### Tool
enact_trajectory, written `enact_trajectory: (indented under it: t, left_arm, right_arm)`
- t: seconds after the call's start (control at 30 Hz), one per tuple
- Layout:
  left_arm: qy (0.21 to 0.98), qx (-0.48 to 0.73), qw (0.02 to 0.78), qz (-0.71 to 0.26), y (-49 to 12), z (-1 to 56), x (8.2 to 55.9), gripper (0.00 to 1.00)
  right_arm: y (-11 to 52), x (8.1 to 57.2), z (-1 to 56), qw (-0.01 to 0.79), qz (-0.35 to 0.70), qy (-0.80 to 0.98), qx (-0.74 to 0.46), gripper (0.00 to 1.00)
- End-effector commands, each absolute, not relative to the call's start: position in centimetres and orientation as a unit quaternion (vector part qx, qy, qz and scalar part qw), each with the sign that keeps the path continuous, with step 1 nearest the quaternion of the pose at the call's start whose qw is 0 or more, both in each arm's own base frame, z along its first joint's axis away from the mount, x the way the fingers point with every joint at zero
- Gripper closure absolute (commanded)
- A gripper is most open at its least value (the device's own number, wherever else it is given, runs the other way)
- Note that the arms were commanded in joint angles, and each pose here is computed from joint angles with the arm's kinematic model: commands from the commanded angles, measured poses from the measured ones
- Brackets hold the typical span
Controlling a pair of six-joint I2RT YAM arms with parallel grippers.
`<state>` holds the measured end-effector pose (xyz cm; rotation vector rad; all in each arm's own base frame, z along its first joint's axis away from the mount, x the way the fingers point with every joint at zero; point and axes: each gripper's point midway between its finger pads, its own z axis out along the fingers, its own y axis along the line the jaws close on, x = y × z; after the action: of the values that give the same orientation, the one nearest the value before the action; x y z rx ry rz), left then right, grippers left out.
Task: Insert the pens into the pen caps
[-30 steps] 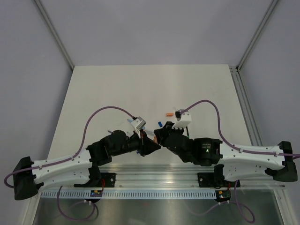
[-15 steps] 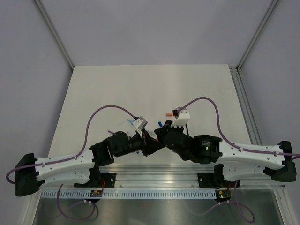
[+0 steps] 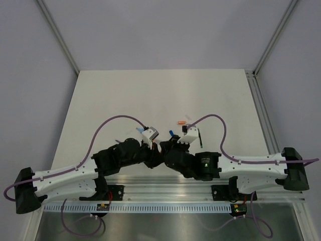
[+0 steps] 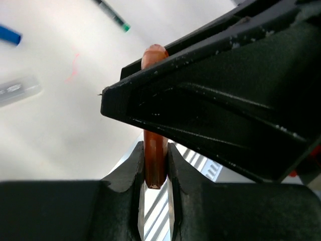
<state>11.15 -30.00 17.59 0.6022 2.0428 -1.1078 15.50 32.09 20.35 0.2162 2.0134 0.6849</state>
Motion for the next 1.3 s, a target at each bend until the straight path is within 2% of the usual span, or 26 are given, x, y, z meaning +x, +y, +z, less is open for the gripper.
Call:
enact_trajectory:
  t: [0.0,0.13,0.23,0.27,0.37,0.4,0.47,0.5,0.63,0.8,1.03,1.27]
  left_arm:
    - [0.598,0.154,0.573,-0.539,-30.0,38.3,15.4,1.00]
    - [0.609,0.186,0.528,-0.562,-31.3,35.6,13.8,1.00]
    - [0.629,0.208,0.487,-0.569,-31.9,32.3,12.3,0.86]
    - [0.633,0.214,0.478,-0.570,-31.9,31.6,11.9,0.75]
    - [0.649,0.226,0.451,-0.569,-31.7,29.1,10.7,0.61]
    - [0.657,0.231,0.439,-0.568,-31.7,28.3,10.3,0.49]
    - [0.665,0.234,0.431,-0.563,-31.2,27.4,10.0,0.37]
    - [0.675,0.236,0.422,-0.556,-31.0,26.6,9.9,0.26]
    - [0.686,0.246,0.411,-0.547,-30.1,25.5,9.2,0.11]
    - [0.703,0.240,0.409,-0.530,-27.7,24.6,8.6,0.02]
    - [0.698,0.220,0.461,-0.503,-22.5,27.8,8.3,0.01]
    - [0.700,0.203,0.501,-0.465,-18.7,28.8,8.7,0.01]
  right_arm:
    - [34.3,9.4,13.3,0.366,0.269,0.891,0.009,1.00]
    - [32.3,13.0,16.9,0.410,0.281,0.867,0.035,1.00]
    - [30.8,15.4,19.8,0.435,0.292,0.851,0.037,1.00]
    - [30.0,17.0,21.1,0.445,0.295,0.844,0.055,1.00]
    - [28.7,20.1,23.1,0.461,0.294,0.835,0.067,1.00]
    - [28.4,20.9,23.6,0.467,0.292,0.833,0.061,1.00]
    - [28.2,22.1,24.8,0.468,0.308,0.826,0.066,1.00]
    - [27.2,23.6,25.1,0.474,0.301,0.824,0.077,1.00]
    - [25.5,26.6,26.9,0.489,0.297,0.814,0.096,1.00]
    - [21.1,30.3,24.8,0.483,0.243,0.834,0.106,1.00]
    - [10.8,36.5,16.6,0.443,0.130,0.876,0.140,1.00]
    - [6.7,39.5,11.3,0.361,0.062,0.926,0.092,0.98]
